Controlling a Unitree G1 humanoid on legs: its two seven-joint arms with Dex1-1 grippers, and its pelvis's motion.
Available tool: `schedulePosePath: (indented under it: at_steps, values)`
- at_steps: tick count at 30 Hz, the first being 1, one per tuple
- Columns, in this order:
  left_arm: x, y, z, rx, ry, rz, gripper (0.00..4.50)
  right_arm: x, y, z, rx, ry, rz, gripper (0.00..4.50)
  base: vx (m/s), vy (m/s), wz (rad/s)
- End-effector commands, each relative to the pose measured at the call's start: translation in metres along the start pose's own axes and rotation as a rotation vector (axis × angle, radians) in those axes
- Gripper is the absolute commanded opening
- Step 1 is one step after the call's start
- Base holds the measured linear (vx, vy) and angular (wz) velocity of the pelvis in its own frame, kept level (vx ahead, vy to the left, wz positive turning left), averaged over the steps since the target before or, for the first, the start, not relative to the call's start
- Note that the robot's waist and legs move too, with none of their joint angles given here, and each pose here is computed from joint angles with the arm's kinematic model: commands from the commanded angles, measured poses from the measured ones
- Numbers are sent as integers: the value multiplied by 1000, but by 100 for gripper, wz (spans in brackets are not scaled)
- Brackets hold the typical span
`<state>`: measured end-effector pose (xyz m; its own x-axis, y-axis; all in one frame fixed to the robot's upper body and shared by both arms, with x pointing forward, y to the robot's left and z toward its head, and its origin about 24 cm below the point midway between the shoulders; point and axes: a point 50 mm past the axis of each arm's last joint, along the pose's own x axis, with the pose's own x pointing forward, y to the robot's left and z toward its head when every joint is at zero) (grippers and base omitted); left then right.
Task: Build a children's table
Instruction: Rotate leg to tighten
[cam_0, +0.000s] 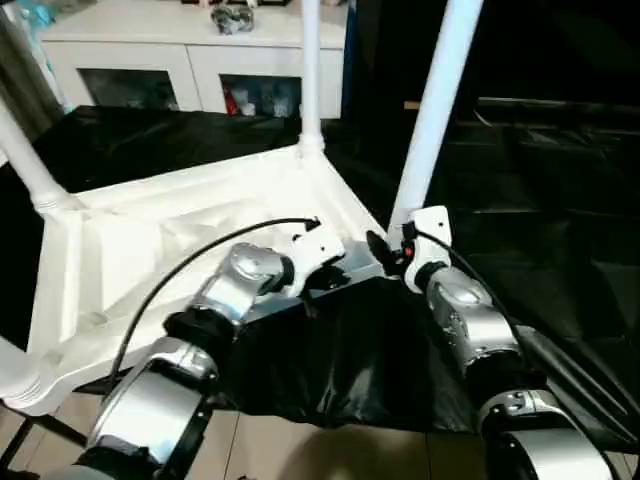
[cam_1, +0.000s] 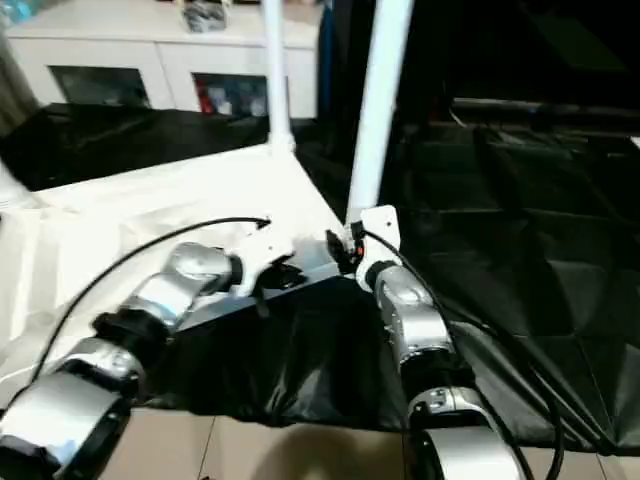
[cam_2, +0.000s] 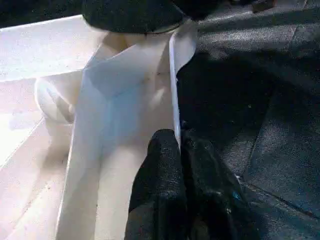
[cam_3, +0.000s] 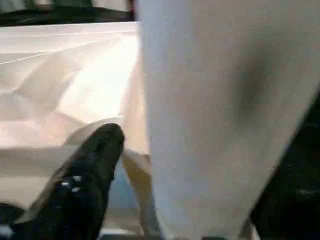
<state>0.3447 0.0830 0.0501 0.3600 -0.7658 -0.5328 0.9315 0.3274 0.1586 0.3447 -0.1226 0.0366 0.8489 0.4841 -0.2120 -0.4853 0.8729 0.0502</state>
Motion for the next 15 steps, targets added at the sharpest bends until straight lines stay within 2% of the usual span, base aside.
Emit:
schedulePosePath:
  at_steps: [1, 7, 9, 14, 15]
  values:
    - [4, -7, 24, 100, -96, -81, 0, 3, 35, -13, -16, 64, 266, 362, 0, 0, 0]
    - [-7, -13, 17, 106, -116, -219, 0, -23, 26, -13, -87, 99, 512, 362, 0, 0, 0]
    - [-16, -13, 11, 112, -103, -274, 0, -39, 22, -13, -124, 137, 644, 362, 0, 0, 0]
    - [-23, -11, 7, 117, -88, -303, 0, -50, 19, -13, -155, 183, 747, 362, 0, 0, 0]
    - [-27, -10, 4, 128, -70, -315, 0, -57, 17, -13, -172, 218, 803, 362, 0, 0, 0]
